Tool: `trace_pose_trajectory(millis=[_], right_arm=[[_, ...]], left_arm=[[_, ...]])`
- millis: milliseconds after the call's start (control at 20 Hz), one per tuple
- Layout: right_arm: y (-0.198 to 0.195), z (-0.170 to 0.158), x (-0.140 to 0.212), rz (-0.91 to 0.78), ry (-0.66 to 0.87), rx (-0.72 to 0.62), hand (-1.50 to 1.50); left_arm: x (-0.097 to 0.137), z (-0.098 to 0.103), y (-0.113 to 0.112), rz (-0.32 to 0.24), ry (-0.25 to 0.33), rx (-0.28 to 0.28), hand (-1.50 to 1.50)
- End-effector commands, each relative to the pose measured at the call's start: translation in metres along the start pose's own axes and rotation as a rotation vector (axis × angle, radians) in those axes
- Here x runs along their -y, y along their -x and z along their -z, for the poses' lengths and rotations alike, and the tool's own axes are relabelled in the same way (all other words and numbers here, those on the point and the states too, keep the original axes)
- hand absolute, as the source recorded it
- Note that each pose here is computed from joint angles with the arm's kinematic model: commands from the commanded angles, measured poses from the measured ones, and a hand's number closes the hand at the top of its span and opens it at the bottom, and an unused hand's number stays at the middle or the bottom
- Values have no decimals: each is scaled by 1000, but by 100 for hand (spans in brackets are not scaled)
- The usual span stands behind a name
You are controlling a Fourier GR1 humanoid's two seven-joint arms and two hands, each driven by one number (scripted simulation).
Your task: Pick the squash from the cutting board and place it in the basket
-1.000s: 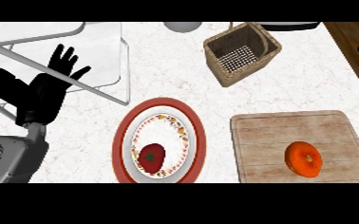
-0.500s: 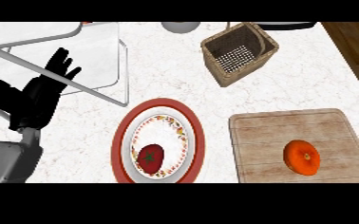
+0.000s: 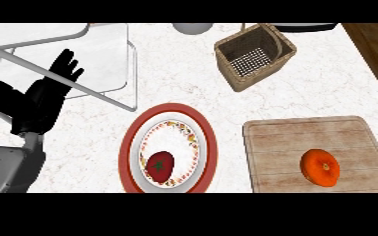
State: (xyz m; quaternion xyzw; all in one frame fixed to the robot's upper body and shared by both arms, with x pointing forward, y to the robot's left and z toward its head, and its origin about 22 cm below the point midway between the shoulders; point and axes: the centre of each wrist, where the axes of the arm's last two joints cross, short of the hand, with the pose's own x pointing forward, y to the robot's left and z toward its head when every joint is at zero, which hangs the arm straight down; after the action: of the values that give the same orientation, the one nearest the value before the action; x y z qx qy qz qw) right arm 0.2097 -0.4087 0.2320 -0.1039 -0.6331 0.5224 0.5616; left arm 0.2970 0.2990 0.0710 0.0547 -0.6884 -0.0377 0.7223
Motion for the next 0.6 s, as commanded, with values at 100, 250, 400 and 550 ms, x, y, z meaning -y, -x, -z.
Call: trace_pose_trajectory(millis=[100, 250, 400, 550], right_arm=[[17, 10, -52, 19, 68, 26, -150], [30, 17, -84, 73, 101, 51, -150], [50, 24, -106, 151, 123, 63, -150], [44, 37, -104, 73, 70, 3, -150]], left_arm=[[-15, -1, 29, 24, -47, -130, 0], [-13, -6, 27, 34, -34, -134, 0], [-7, -2, 28, 39, -32, -136, 0], [-20, -2, 22, 53, -57, -133, 0]])
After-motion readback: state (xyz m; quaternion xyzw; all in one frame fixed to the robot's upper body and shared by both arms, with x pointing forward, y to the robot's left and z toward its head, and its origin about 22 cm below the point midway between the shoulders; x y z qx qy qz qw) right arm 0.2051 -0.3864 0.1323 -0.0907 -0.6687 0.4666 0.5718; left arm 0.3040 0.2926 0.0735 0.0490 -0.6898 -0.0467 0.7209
